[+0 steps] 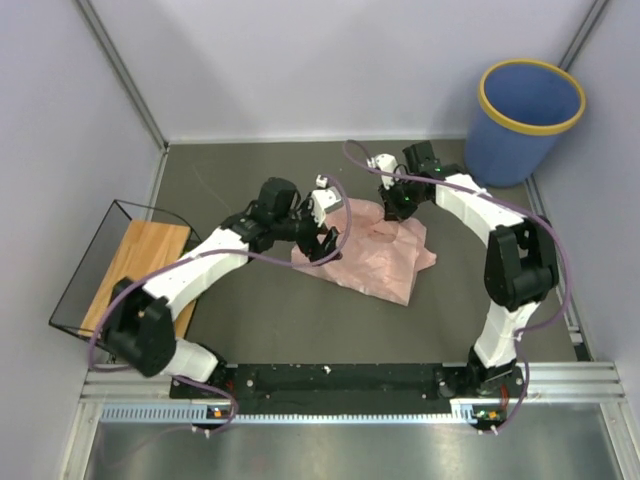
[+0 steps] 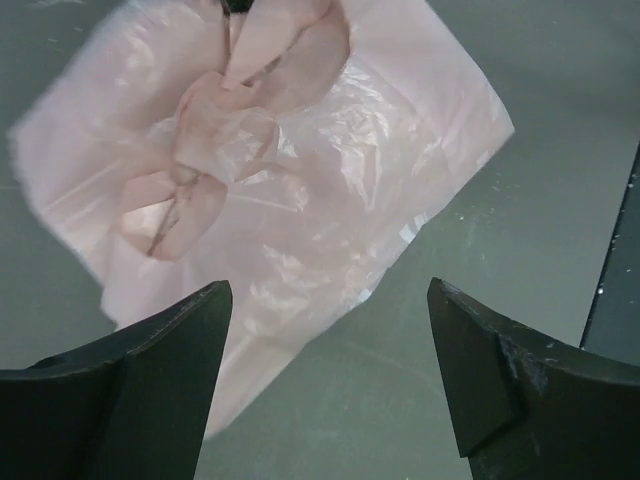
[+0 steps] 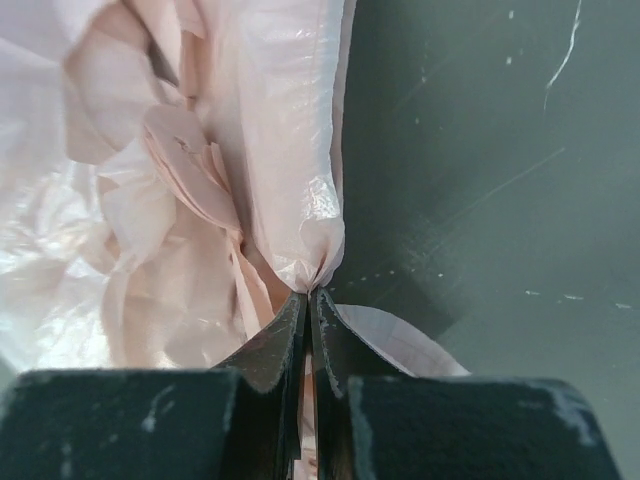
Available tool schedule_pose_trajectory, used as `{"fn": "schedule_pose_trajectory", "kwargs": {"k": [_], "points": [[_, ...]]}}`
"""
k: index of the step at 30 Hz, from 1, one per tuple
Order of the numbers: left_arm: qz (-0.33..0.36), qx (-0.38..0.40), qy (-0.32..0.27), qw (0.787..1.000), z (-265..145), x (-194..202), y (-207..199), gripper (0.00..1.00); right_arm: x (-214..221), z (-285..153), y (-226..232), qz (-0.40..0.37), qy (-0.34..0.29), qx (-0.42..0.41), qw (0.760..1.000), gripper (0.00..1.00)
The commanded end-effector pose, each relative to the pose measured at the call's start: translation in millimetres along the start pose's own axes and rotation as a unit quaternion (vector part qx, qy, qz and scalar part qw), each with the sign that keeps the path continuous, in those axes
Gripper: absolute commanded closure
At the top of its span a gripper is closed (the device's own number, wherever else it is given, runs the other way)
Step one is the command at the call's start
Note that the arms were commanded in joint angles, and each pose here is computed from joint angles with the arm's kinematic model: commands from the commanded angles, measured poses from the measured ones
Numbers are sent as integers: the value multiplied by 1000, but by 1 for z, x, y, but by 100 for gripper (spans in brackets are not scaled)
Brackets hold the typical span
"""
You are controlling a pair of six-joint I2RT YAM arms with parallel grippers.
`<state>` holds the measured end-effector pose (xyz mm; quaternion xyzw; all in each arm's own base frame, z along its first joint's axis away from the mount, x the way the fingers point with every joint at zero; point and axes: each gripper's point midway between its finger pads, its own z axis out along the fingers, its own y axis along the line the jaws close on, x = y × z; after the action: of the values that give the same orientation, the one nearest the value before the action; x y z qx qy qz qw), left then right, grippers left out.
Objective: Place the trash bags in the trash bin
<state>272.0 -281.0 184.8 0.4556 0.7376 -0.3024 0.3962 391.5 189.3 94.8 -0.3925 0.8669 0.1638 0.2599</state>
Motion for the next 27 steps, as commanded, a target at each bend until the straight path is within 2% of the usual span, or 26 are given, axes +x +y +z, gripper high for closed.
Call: {"fn": "schedule_pose_trajectory", "kwargs": {"k": [1, 5, 9, 19, 24, 26, 27], "points": [[-2, 121, -27, 992, 30, -13, -5, 14, -42, -39, 26, -14, -81, -36, 996, 100], [56, 167, -66, 982, 50, -31, 0, 11, -41, -42, 36, -11, -81, -61, 995, 100], [72, 127, -88, 985, 68, -42, 23, 10, -45, -50, 46, -6, -90, -80, 993, 100], [172, 98, -64, 978, 94, -16, 31, 23, -53, -63, 59, -6, -103, -109, 989, 100], [214, 75, -68, 972, 101, -16, 31, 37, -50, -62, 60, -11, -99, -111, 989, 100], [216, 51, -77, 972, 98, -19, 38, 35, -48, -62, 61, -11, -96, -111, 989, 100], [220, 44, -91, 970, 88, -27, 41, 29, -47, -62, 60, -12, -94, -111, 989, 100]]}}
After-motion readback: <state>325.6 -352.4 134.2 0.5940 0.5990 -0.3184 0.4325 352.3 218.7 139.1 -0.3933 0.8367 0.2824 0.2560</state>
